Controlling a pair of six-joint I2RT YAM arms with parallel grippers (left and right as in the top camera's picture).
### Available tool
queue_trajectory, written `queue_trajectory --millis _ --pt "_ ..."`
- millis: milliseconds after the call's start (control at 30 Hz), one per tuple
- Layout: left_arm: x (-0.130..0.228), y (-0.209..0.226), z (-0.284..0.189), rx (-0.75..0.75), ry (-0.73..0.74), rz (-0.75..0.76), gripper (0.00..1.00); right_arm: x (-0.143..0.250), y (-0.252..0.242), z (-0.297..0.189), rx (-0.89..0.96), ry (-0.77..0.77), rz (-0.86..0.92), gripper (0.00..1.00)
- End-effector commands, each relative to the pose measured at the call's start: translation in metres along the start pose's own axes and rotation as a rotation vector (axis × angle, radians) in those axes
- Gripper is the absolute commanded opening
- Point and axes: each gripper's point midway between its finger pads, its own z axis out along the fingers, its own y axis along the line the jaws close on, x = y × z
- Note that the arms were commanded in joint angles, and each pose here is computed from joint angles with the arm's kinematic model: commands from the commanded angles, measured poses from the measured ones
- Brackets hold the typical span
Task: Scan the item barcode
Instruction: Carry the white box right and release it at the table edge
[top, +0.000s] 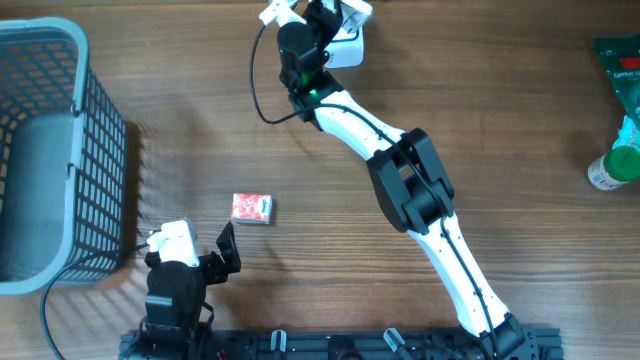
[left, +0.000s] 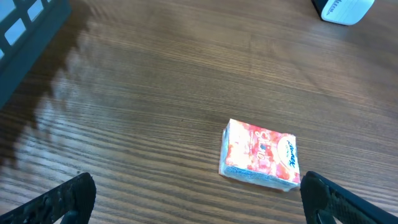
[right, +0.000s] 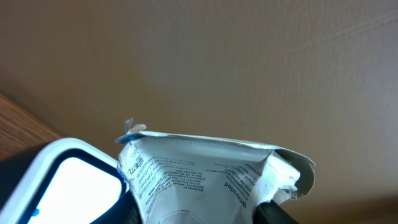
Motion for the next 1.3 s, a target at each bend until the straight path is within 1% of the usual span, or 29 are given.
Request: queue_trajectory --millis 0,67,133,167,200,300,367,400,433,467,500,533,567,633,733,767,800,867,933,967,1000,1033,1100,1167,1200,1267 --pt "0.000 0.003 0.001 -0.014 -0.005 0.016 1.00 0.050 -0.034 0.027 0.101 0.188 0.059 0.40" --pt "0.000 0.003 0.001 -0.014 -0.004 0.016 1.00 0.117 -0.070 0.049 0.218 0.424 0.093 0.40" --pt "0.000 0.003 0.001 -0.014 -0.004 0.016 1.00 0.196 -0.098 0.067 0.341 0.655 0.148 0.39" --pt "0.000 0.003 0.001 -0.014 -0.004 0.016 1.00 0.224 -0.105 0.072 0.374 0.728 0.148 0.38" --pt "0.000 0.003 0.001 -0.014 -0.004 0.016 1.00 0.271 -0.117 0.079 0.422 0.841 0.130 0.38" --pt "0.000 0.003 0.001 -0.014 -0.004 0.016 1.00 0.360 -0.118 0.089 0.429 0.986 0.054 0.39" --pt "0.000 0.003 0.001 -0.014 -0.004 0.016 1.00 0.421 -0.109 0.081 0.429 1.079 0.009 0.41" --pt "0.000 0.003 0.001 -0.014 -0.004 0.016 1.00 0.447 -0.106 0.077 0.423 1.123 -0.021 0.47" --pt "0.000 0.003 0.001 -0.014 -0.004 0.016 1.00 0.465 -0.106 0.073 0.420 1.152 -0.037 0.73" --pt "0.000 0.003 0.001 -0.014 -0.004 0.016 1.00 0.483 -0.107 0.070 0.420 1.182 -0.051 0.93" --pt "0.000 0.003 0.001 -0.014 -0.004 0.016 1.00 0.500 -0.112 0.067 0.425 1.214 -0.059 1.00" --pt "0.000 0.003 0.001 -0.014 -0.004 0.016 1.00 0.516 -0.123 0.067 0.440 1.244 -0.054 1.00" --pt "0.000 0.003 0.001 -0.014 -0.004 0.016 1.00 0.519 -0.135 0.068 0.463 1.249 -0.031 1.00" --pt "0.000 0.003 0.001 -0.014 -0.004 0.016 1.00 0.504 -0.182 0.075 0.577 1.206 0.101 1.00" --pt "0.000 0.003 0.001 -0.014 -0.004 0.016 1.00 0.463 -0.245 0.075 0.714 1.105 0.277 1.00" --pt "0.000 0.003 0.001 -0.014 -0.004 0.016 1.00 0.440 -0.261 0.072 0.741 1.059 0.332 1.00" --pt "0.000 0.003 0.001 -0.014 -0.004 0.016 1.00 0.416 -0.263 0.071 0.738 1.014 0.366 1.00" --pt "0.000 0.003 0.001 -0.014 -0.004 0.016 1.00 0.367 -0.246 0.069 0.698 0.930 0.400 1.00" --pt "0.000 0.003 0.001 -0.014 -0.004 0.016 1.00 0.294 -0.217 0.059 0.616 0.816 0.415 1.00" --pt "0.000 0.003 0.001 -0.014 -0.004 0.016 1.00 0.259 -0.208 0.049 0.570 0.766 0.406 1.00" --pt "0.000 0.003 0.001 -0.014 -0.004 0.016 1.00 0.237 -0.204 0.041 0.541 0.735 0.397 0.99" --pt "0.000 0.003 0.001 -0.014 -0.004 0.016 1.00 0.207 -0.202 0.028 0.512 0.687 0.409 1.00" --pt "0.000 0.003 0.001 -0.014 -0.004 0.016 1.00 0.147 -0.219 -0.007 0.465 0.582 0.465 1.00" --pt "0.000 0.003 0.001 -0.014 -0.004 0.016 1.00 0.105 -0.252 -0.043 0.434 0.495 0.534 1.00" --pt "0.000 0.003 0.001 -0.014 -0.004 0.016 1.00 0.088 -0.277 -0.065 0.419 0.455 0.568 1.00" --pt "0.000 0.003 0.001 -0.014 -0.004 0.016 1.00 0.069 -0.339 -0.110 0.403 0.377 0.672 1.00"
